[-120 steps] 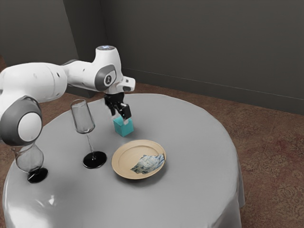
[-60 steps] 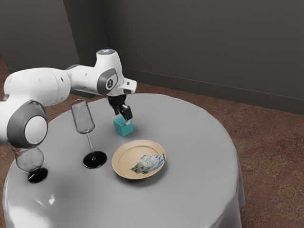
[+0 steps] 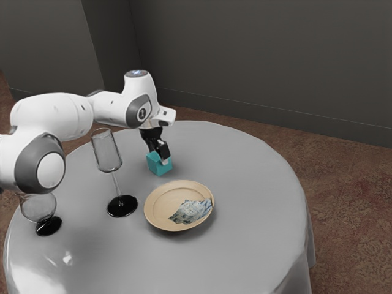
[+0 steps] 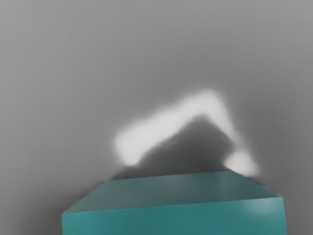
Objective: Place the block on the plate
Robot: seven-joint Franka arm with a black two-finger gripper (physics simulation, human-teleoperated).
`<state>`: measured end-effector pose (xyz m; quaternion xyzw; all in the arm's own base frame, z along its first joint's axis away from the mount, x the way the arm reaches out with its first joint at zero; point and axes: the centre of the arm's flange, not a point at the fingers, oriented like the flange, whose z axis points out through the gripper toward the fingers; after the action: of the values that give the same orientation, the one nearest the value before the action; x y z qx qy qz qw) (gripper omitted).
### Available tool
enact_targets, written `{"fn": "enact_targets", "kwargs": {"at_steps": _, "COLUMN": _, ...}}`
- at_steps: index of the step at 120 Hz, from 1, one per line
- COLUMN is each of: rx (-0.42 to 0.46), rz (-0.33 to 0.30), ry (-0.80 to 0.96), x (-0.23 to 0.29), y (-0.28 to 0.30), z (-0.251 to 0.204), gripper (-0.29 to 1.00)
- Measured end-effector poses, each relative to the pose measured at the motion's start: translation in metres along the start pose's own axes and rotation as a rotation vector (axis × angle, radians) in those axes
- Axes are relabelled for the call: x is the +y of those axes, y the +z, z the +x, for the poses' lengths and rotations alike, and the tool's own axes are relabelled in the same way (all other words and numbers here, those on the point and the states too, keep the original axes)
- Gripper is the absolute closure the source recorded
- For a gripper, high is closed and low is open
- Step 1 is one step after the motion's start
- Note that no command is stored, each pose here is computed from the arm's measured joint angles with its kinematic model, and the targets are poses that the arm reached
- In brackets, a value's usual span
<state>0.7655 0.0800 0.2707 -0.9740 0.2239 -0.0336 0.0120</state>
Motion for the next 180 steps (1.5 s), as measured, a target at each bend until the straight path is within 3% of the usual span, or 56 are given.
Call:
{"fn": "enact_targets", "kwargs": {"at_steps": 40, "rx": 0.008, "rz": 0.003, "ry": 0.016, "x": 0.000, "y": 0.005, "z": 0.001, "gripper": 0.01}}
{"fn": "enact_targets", "kwargs": {"at_steps": 72, "rx": 0.019, "rz": 0.011, "ry": 0.017, "x": -0.001, "y": 0.004, "z": 0.002, "gripper": 0.20}}
{"fn": "enact_targets", "kwargs": {"at_steps": 119, "rx": 0.025, "rz": 0.016, "ry": 0.011, "x": 0.000, "y": 0.002, "z": 0.003, "gripper": 0.27}}
{"fn": "enact_targets", "kwargs": {"at_steps": 152, "rx": 0.070, "rz": 0.050, "ry": 0.023, "x": 0.011, "y": -0.052, "z": 0.011, "gripper": 0.30}}
{"fn": "enact_targets", "kwargs": {"at_steps": 180, "rx": 0.061, "rz": 0.047, "ry": 0.026, "x": 0.070, "y": -0.106, "z": 0.004, "gripper": 0.30}}
